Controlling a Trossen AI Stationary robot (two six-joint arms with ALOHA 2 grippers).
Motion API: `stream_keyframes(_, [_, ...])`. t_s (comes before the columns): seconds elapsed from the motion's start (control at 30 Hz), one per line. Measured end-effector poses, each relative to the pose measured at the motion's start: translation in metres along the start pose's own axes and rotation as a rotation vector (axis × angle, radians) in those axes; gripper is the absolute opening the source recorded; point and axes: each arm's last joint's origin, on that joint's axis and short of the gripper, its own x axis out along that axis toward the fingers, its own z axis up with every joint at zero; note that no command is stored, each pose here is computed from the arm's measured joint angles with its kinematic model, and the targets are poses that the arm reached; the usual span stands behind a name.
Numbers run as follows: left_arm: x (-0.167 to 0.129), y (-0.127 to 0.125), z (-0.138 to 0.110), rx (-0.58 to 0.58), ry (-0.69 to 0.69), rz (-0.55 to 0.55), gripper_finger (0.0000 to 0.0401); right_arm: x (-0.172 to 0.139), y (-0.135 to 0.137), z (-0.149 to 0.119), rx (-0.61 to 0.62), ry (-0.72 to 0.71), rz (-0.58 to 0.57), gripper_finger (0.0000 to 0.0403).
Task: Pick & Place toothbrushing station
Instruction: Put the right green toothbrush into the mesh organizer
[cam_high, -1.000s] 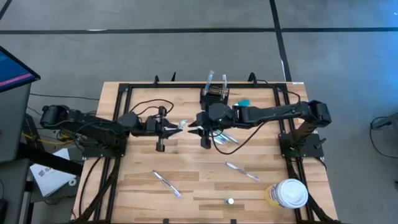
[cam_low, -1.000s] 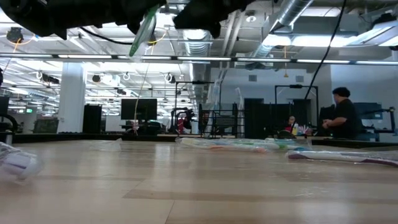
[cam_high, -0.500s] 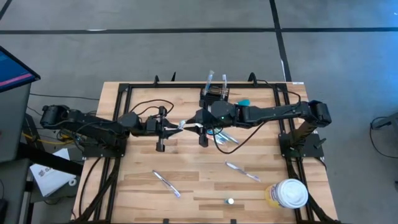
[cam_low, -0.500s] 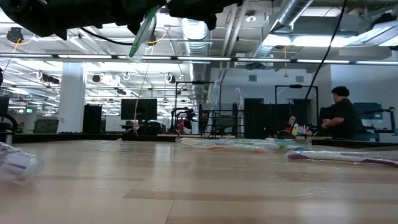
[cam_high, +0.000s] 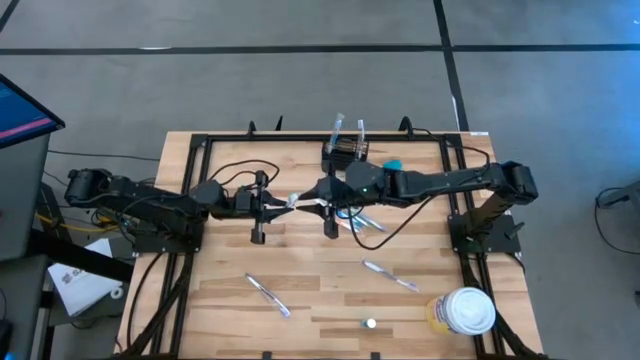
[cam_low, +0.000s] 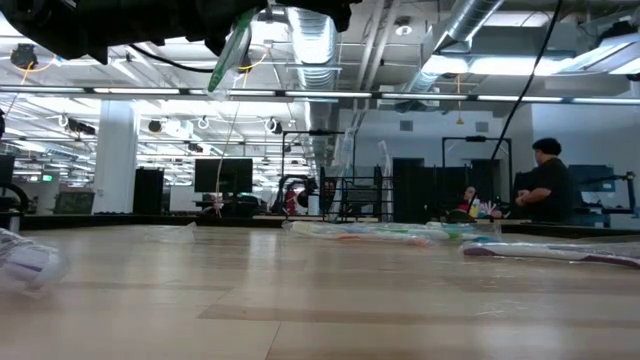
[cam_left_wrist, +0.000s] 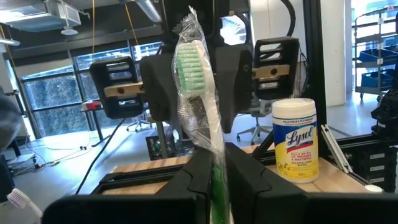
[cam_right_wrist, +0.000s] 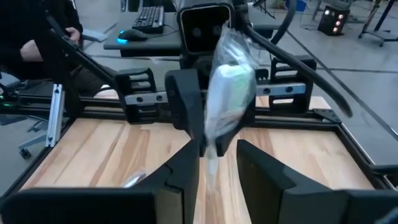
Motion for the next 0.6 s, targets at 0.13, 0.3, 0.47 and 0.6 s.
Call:
stream_keyframes(0.13, [0.0, 0.0, 0.0, 0.0, 0.0, 0.0, 0.0018, 0.0, 0.0014, 0.0024, -0.004, -0.025, 0.003, 0.0098])
stream_keyframes(0.3, [0.0, 0.0, 0.0, 0.0, 0.0, 0.001, 0.0018, 0.0026, 0.0014, 0.0025, -0.017, -0.045, 0.002, 0.0098])
stream_keyframes(0.47, [0.0001, 0.0001, 0.0004, 0.0, -0.004, 0.002, 0.0018, 0.0023, 0.0013, 0.0046, -0.017, -0.065, 0.001, 0.0098])
stream_keyframes(0.6, [0.0001, 0.0006, 0.0006, 0.0, -0.003, 0.017, 0.0018, 0.0023, 0.0013, 0.0056, -0.017, -0.075, 0.0, 0.0098])
